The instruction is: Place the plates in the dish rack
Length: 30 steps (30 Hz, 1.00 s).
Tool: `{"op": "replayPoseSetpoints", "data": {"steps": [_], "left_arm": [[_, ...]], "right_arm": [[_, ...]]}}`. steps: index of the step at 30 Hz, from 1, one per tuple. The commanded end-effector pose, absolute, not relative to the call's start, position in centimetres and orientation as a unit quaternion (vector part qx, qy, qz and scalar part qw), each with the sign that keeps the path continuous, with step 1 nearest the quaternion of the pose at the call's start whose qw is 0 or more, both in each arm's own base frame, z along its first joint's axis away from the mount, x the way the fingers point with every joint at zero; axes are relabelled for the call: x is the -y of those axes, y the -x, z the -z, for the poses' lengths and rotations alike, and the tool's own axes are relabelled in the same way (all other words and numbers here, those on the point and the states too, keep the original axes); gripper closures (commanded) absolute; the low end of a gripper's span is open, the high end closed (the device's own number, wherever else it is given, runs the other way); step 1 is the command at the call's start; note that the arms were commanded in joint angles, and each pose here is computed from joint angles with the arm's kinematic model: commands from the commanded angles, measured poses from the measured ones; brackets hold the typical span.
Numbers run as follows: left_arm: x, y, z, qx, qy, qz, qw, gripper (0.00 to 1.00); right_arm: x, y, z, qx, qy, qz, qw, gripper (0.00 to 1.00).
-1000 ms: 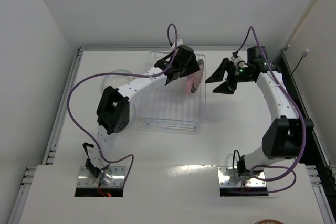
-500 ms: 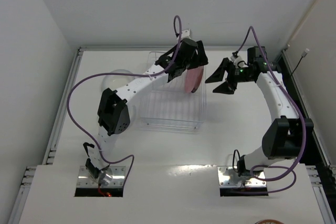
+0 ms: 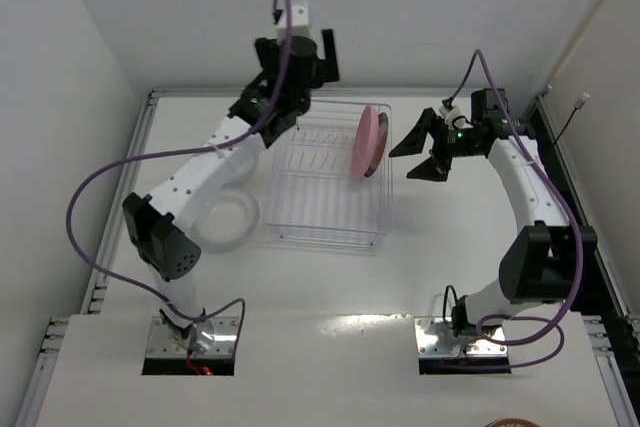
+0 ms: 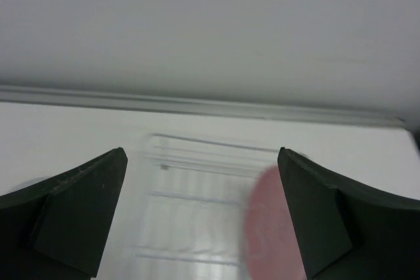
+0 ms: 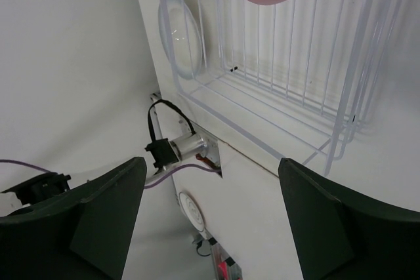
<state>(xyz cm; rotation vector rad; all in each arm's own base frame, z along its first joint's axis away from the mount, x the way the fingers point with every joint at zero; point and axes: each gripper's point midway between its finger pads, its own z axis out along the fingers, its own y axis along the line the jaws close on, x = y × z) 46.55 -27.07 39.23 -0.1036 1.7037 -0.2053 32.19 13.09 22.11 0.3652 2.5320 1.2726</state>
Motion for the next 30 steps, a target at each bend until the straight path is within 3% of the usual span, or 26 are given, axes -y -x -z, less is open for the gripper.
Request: {"op": "replayPoseSetpoints", "data": {"steps": [1, 5, 9, 14, 30], "left_arm": [[13.5, -48.2, -38.0, -0.756, 0.138, -0.100, 0.632, 0.01], [5.7, -47.8, -33.3, -0.774, 0.161, -0.178, 0.585, 0.01], [1.0, -47.6, -27.6, -0.812, 0.188, -0.155, 0.531, 0.01], [2.2, -47.8, -19.9, -0.867, 0.140, -0.124, 0.462, 0.01], [6.5, -45.6, -6.9, -0.930, 0.062, -0.120, 0.342, 0.01]], "right_arm": [[-13.1, -32.6, -23.6, -0.870, -0.101, -0.451, 0.171, 0.20], [-13.1, -32.6, -23.6, -0.870, -0.101, -0.451, 0.171, 0.20], [-13.4, -32.5, -23.6, -0.871, -0.097, -0.451, 0.169, 0.20], [-13.5, -32.4, -23.1, -0.871, -0.100, -0.454, 0.159, 0.20], [-13.7, -32.0, -22.5, -0.869, -0.101, -0.461, 0.148, 0.20]]}}
